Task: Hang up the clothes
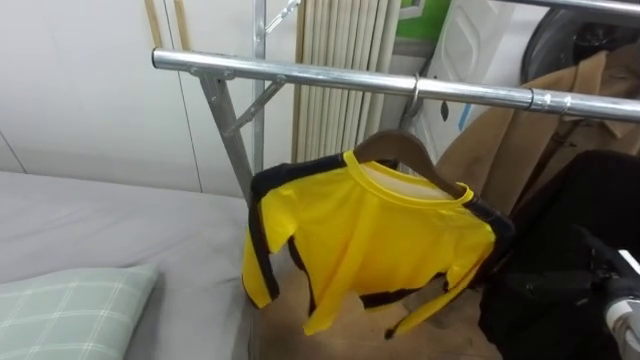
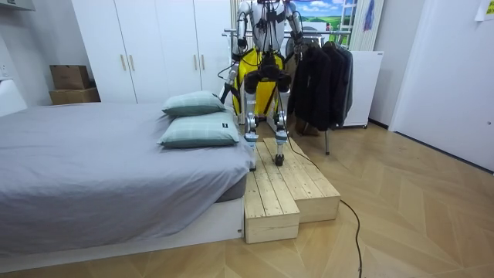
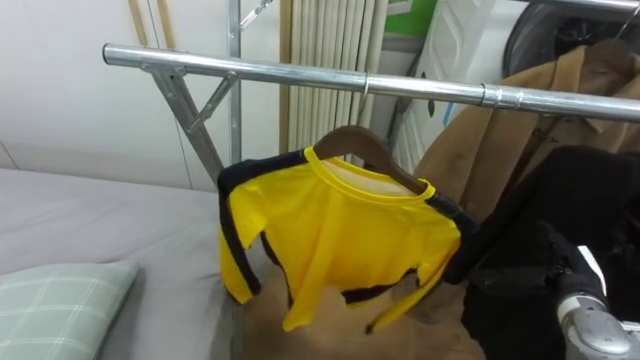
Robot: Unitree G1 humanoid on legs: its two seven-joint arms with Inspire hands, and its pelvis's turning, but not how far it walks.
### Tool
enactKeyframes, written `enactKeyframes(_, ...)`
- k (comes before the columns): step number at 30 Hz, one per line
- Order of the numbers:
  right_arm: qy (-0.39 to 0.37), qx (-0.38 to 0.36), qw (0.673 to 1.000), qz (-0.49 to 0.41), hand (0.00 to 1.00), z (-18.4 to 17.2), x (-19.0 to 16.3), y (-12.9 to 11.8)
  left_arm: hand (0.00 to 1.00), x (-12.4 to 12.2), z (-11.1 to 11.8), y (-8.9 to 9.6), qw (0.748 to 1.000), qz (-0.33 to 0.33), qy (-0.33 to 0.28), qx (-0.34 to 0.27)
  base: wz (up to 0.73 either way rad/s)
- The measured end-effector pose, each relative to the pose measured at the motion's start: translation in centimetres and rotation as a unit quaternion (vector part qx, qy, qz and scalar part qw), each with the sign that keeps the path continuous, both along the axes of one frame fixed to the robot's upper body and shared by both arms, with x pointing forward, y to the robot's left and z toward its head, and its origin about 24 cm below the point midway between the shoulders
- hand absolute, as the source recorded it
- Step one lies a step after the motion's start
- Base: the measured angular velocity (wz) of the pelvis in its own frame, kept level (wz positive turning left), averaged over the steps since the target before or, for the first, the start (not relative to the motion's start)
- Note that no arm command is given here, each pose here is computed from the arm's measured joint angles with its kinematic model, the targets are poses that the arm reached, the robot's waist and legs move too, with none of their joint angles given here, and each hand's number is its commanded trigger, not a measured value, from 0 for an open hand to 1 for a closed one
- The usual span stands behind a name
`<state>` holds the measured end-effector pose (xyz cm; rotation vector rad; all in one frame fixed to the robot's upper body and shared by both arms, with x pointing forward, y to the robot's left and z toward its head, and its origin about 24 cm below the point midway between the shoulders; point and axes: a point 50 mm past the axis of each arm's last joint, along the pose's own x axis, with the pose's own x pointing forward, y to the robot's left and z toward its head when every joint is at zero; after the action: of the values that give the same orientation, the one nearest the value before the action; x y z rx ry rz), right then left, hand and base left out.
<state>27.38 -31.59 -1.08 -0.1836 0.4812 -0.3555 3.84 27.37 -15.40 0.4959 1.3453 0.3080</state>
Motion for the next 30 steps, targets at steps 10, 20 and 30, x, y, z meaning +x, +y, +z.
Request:
enactKeyframes(10,0.029,0.034,0.999,-0.030,0.00,-3.3,-3.9,0.0,0.00,-0.3,0.0,0.1,1.000,0.004,0.003,0.002,-0.04)
enactKeyframes(20,0.058,0.126,0.984,-0.109,0.00,-7.5,-9.9,1.0,0.00,-2.1,-0.3,-0.2,0.999,0.034,0.019,-0.004,-0.01)
enactKeyframes(30,0.172,0.199,0.950,-0.168,0.00,-12.5,-18.3,3.4,0.00,-3.3,-0.6,-0.7,0.999,0.038,0.033,-0.013,-0.10)
